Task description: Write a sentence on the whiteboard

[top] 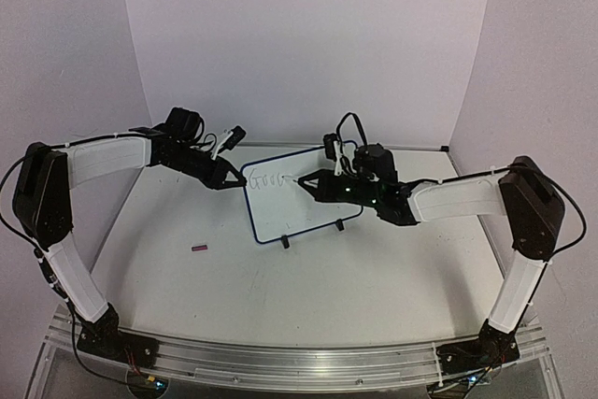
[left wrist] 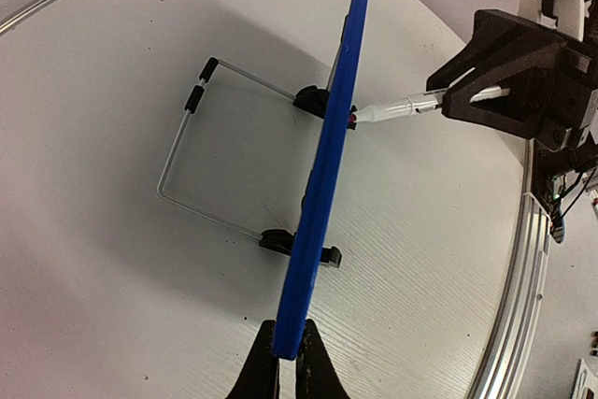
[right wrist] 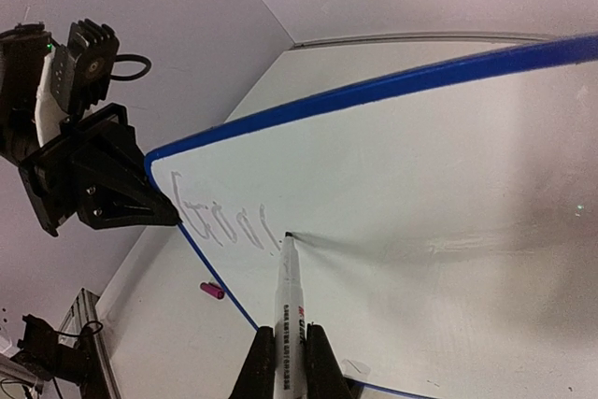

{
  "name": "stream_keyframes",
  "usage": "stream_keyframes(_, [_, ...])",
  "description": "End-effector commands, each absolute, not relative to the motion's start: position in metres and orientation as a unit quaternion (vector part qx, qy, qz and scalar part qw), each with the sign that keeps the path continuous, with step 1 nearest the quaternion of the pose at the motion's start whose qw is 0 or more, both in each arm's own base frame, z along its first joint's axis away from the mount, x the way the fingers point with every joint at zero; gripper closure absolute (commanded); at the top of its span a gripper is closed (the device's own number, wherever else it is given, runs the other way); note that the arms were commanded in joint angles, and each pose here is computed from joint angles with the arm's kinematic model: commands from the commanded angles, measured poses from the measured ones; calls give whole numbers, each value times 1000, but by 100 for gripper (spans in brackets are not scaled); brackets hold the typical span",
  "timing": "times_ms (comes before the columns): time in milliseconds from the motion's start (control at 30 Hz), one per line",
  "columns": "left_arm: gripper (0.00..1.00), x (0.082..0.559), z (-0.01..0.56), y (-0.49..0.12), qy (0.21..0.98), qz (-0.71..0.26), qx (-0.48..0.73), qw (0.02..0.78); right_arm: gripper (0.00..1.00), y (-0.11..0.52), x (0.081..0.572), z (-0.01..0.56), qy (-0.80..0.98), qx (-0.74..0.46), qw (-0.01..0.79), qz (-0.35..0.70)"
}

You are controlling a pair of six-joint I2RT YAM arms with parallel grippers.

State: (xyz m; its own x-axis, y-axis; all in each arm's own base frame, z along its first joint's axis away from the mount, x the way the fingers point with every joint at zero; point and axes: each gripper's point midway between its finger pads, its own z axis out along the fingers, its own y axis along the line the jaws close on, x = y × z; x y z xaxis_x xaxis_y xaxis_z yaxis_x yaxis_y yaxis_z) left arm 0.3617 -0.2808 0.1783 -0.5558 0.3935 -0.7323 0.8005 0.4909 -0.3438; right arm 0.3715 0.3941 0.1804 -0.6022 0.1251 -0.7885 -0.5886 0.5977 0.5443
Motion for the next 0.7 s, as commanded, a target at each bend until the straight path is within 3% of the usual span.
stream_keyframes(0, [100, 360, 154, -278, 829, -311, 381, 267, 100, 400, 382, 220, 758, -152, 458, 438])
stream_keyframes(667, [100, 360, 153, -279, 829, -312, 382, 265, 100, 405, 387, 221, 754, -151, 461, 443])
